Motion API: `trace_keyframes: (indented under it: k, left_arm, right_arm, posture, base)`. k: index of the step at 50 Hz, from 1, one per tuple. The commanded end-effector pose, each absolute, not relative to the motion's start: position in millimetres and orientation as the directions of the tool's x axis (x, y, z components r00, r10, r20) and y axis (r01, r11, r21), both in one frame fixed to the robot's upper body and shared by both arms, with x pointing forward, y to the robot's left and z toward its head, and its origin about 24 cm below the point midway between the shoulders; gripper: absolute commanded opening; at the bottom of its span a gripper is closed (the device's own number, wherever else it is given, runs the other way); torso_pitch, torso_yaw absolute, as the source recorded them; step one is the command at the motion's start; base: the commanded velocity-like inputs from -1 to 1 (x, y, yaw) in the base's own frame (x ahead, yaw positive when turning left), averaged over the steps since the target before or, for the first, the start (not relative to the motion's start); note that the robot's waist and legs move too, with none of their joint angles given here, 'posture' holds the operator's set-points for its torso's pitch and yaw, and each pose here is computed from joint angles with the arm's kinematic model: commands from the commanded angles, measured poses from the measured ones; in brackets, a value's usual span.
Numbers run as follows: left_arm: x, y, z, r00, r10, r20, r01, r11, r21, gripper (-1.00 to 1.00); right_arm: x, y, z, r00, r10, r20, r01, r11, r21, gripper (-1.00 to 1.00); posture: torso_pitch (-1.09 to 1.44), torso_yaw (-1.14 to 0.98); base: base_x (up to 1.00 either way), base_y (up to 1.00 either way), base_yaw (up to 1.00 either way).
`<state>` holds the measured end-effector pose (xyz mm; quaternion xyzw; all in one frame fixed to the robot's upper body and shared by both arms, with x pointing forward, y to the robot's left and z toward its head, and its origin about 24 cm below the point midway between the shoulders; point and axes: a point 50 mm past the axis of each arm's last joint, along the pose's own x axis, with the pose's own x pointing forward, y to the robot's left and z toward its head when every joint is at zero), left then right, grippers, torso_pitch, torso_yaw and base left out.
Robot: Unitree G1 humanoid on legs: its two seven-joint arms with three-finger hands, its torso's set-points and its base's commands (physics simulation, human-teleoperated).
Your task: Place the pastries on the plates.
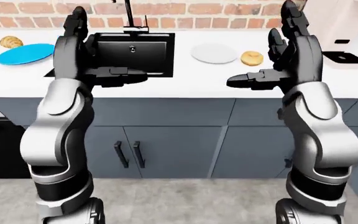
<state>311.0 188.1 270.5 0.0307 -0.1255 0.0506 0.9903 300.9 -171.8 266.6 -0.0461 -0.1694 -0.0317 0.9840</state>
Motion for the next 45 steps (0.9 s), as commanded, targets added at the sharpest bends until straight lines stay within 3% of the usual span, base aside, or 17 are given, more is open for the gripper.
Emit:
trace_keyframes:
  k: [1, 27, 45]
  left_arm:
    - [303.3, 192.2, 286.7, 0.934, 0.114, 0.338, -0.135, 0.990, 0.040, 1.00]
    - [302.7, 194.2, 287.9, 0.937, 0.115, 0.329, -0.140, 0.989, 0.053, 1.00]
    - [303.3, 194.6, 285.4, 0.941, 0.111, 0.320, -0.140, 0.988, 0.069, 1.00]
  right_arm:
    - [295.9, -170.6, 280.2, 0.913, -0.040, 0.405, 0.076, 0.994, -0.074, 1.00]
    - [296.2, -174.2, 278.3, 0.914, -0.067, 0.401, 0.112, 0.990, -0.090, 1.00]
    - [297.1, -171.2, 276.8, 0.915, -0.042, 0.401, 0.103, 0.986, -0.134, 1.00]
  posture:
    - [0.00, 0.00]
    - [0.00, 0.00]
    - [0.00, 0.00]
  base:
    - [0.08, -0.52, 0.00]
    - [0.01, -0.26, 0.00]
    - [0.12, 0.00, 0.00]
